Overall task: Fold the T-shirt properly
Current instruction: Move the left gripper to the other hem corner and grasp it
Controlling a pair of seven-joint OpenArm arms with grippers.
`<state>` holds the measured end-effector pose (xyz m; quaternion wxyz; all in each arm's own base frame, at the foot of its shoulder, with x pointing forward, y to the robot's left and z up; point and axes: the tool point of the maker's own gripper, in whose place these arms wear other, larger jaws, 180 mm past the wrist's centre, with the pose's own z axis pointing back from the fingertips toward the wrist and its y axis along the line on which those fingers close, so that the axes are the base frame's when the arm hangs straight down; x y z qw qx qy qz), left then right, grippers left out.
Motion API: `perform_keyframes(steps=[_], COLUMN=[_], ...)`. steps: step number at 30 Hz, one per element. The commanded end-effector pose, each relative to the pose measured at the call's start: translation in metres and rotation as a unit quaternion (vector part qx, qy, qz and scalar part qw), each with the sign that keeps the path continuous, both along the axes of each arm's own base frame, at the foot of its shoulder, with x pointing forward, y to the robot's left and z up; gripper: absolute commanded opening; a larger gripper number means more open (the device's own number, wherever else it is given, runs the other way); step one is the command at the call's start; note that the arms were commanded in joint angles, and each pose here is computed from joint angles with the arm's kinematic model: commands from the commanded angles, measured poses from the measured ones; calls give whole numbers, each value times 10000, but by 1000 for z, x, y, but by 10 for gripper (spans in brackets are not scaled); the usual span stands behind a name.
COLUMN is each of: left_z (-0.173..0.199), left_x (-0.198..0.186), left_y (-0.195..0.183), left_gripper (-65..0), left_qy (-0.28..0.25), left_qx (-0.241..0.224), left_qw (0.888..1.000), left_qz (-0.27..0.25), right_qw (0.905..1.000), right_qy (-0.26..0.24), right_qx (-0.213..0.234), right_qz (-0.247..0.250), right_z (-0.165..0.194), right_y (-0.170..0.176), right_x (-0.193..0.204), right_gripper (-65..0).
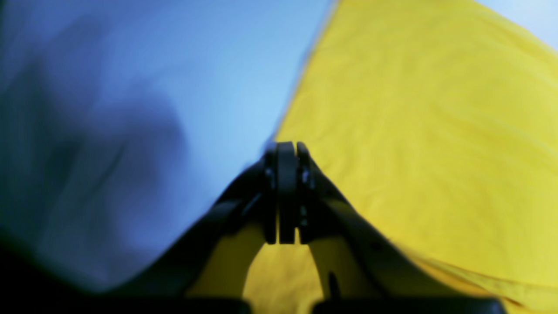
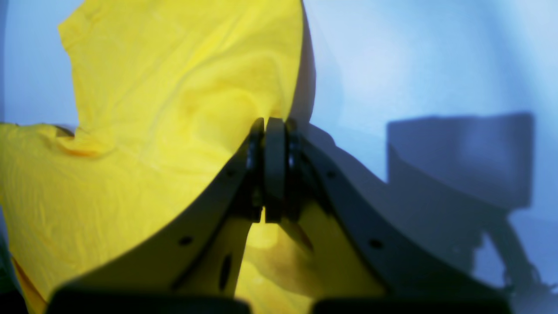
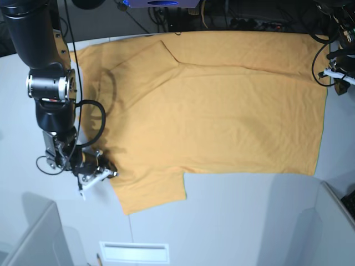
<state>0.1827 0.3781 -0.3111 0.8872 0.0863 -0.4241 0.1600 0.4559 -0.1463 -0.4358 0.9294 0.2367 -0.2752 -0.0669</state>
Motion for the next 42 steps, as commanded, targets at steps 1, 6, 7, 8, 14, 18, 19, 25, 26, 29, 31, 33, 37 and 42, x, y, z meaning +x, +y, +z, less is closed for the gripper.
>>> perform_keyframes(steps=[1,6,7,8,14,18,19,25,26,29,31,33,37,42], left_z=[9,4,5,6,10,-1,-7,-22,-25,-40,-45,-55,-69,-75], left_x=[9,39,48,57,112,149,158,216,221,237,242,241,247,256], left_y=[3,24,30,36,56,71,73,67,65,58,59,60,45,26], left_gripper=[-650,-489,-423,-346,-148,-148,-148,-148,-148,-148,-148,-145,-140,-138], left_qy=[-105,-308,-355,-410,-607,-465,-362,-184,-124,102,127,221,245,185], left_qx=[128,-96,-121,-168,-489,-870,-986,-1006,-990,-981,-937,-848,-802,-880], left_qw=[9998,9995,9993,9990,9969,9949,9943,9947,9950,9950,9955,9961,9963,9955], left_qz=[-136,49,71,106,141,215,206,-50,-86,-141,-93,-81,-182,-312], right_qw=[9999,9999,9999,9999,9999,9999,9999,9999,9999,9999,9999,9999,9998,9998], right_qy=[-70,-55,-55,-55,-35,-28,-42,-51,-51,-43,-43,-45,-43,-42], right_qx=[-97,-97,-97,-97,-103,-103,-104,-106,-106,-106,-129,-154,-182,-192], right_qz=[39,43,43,43,49,52,50,56,56,56,35,-7,-21,-21], right_z=[10,9,9,9,9,9,9,10,10,9,10,10,10,10], right_y=[-4,-4,-4,-4,-5,-5,-5,-5,-5,-5,-9,-15,-19,-19], right_x=[9,8,8,8,7,7,7,8,8,7,7,7,7,7], right_gripper=[-650,-650,-650,-650,-650,-650,-650,-650,-650,-650,-650,-650,-650,-650])
